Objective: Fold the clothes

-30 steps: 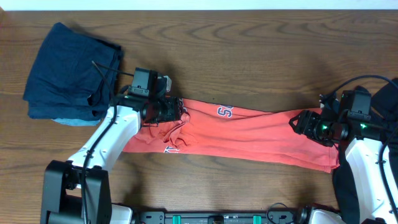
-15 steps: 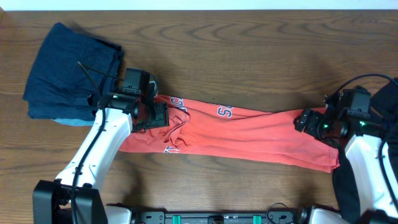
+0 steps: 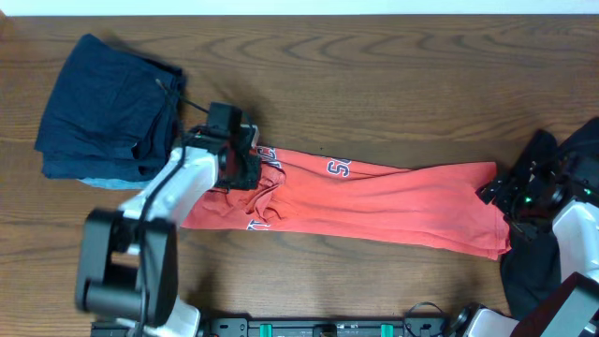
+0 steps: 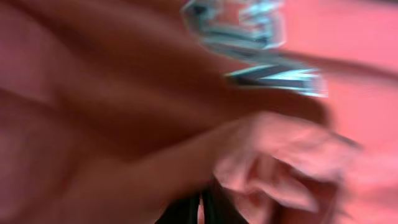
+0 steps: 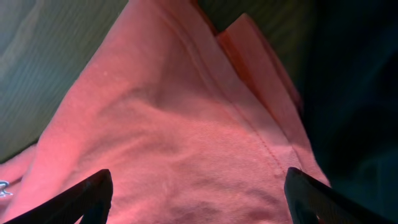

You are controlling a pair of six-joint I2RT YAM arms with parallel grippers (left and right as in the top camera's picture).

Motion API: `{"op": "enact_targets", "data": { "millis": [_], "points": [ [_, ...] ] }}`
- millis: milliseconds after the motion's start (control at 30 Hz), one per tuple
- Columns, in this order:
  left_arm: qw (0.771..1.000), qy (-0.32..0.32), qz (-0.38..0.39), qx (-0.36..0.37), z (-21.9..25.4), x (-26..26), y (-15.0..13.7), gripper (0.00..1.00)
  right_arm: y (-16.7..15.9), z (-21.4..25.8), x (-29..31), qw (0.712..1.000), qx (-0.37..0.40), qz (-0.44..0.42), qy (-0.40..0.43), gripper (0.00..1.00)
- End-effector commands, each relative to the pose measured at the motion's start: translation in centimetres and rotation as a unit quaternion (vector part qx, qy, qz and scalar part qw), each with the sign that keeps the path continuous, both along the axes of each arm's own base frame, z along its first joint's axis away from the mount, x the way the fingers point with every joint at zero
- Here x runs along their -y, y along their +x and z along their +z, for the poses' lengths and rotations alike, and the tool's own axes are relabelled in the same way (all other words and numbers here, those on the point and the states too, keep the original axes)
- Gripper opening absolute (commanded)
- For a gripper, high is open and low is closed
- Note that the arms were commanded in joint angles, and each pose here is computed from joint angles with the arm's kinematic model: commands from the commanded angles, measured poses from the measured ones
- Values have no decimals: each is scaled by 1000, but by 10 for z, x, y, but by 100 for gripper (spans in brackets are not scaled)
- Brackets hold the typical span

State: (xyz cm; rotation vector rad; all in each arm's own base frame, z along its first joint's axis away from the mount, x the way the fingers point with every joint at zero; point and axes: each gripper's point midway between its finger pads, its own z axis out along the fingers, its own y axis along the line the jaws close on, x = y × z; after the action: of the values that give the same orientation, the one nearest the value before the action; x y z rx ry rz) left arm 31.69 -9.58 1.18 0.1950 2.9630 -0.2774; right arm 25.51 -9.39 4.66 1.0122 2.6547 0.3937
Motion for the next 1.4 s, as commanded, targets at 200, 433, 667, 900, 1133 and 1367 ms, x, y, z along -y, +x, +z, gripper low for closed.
{"op": "enact_targets", "data": {
  "millis": [200, 433, 667, 900, 1133, 1367],
  "points": [
    [960, 179, 198, -89, -41, -107, -29, 6, 3, 0, 3, 1000, 13, 0, 7, 90],
    [962, 106, 235, -89, -37, -121, -17, 6, 5, -17, -34, 994, 21, 85, 61, 90],
    [968, 78, 224, -82, -37, -108, -10, 6, 25, -43, -70, 978, 43, 188, 83, 89],
    [978, -26, 199, -59, -7, -73, 7, 12, 31, -60, -108, 958, 48, 258, 115, 64],
    [980, -65, 190, 7, 63, -64, 22, 17, 28, -62, -107, 961, 35, 251, 112, 1],
    [976, -77, 182, 95, 126, -65, 19, 17, 45, -21, -63, 981, 71, 168, 68, 1]
  ]
}}
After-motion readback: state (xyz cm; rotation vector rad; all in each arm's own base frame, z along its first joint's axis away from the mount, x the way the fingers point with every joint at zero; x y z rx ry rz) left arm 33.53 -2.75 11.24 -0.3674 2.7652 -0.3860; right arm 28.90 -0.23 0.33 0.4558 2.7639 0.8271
